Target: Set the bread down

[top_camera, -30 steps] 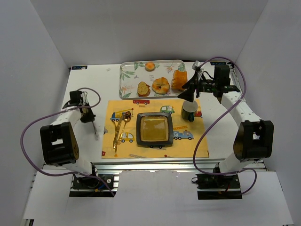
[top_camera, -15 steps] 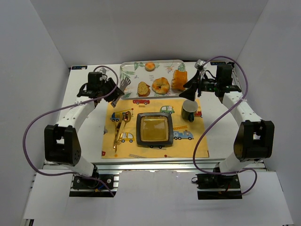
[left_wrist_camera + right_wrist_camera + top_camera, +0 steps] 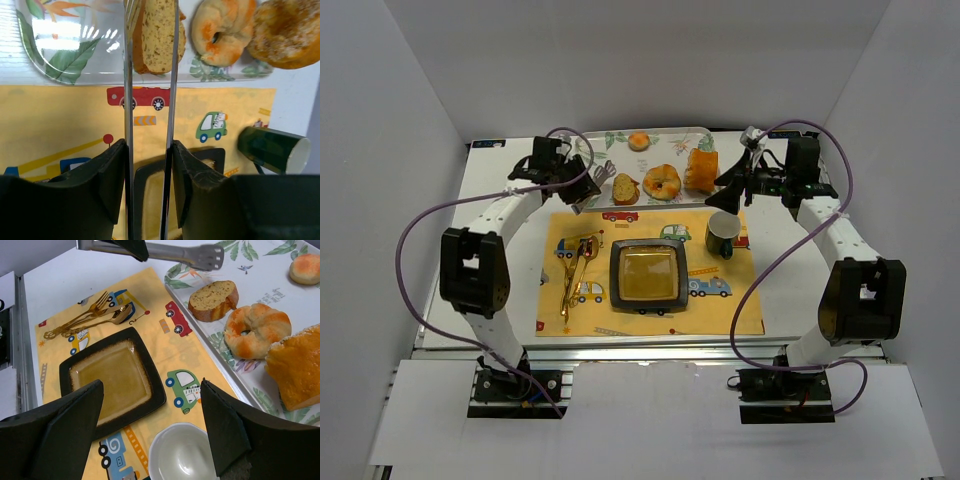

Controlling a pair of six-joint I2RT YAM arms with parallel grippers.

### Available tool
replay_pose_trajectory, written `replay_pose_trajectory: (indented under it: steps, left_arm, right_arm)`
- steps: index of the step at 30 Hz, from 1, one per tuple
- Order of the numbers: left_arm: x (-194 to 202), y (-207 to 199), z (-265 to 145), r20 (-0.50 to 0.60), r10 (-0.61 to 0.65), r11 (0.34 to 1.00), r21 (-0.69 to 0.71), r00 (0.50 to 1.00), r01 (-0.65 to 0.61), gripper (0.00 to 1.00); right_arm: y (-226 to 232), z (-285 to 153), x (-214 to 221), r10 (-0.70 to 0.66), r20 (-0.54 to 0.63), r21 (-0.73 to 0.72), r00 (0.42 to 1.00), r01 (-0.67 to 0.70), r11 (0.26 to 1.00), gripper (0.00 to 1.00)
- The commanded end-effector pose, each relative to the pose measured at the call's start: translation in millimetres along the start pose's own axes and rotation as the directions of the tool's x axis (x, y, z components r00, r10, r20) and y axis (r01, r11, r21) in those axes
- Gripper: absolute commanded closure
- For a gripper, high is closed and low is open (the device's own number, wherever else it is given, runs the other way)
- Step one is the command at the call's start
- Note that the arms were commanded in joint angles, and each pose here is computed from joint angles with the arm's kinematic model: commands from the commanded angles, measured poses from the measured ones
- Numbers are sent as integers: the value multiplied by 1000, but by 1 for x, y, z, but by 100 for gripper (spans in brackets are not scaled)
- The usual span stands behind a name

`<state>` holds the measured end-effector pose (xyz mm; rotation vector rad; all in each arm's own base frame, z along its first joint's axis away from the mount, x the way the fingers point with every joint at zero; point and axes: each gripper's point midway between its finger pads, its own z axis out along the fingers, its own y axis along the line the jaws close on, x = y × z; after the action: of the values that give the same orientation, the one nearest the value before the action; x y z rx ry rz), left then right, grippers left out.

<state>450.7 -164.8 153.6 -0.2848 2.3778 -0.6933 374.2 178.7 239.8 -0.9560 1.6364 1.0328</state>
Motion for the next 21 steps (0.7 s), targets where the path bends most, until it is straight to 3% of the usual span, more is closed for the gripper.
replay_pose_trajectory:
  steps: [1, 11, 15, 21]
  left_arm:
    - [-6, -11, 3, -13, 81, 997, -18, 997, -81, 50]
    - [5, -2, 19, -80, 141, 985, -85, 987, -147, 50]
    - [15, -7, 18, -109, 143, 988, -41, 984, -148, 51]
    - [35, -2, 19, -163, 137, 990, -16, 977, -142, 62]
  right_arm:
    - [7, -6, -14, -46, 34, -14, 998, 47, 999, 17]
    - [4, -9, -14, -41, 37, -4, 998, 41, 999, 17]
    - [3, -9, -14, -36, 38, -5, 999, 36, 999, 17]
    - [2, -9, -17, -35, 45, -4, 998, 35, 999, 17]
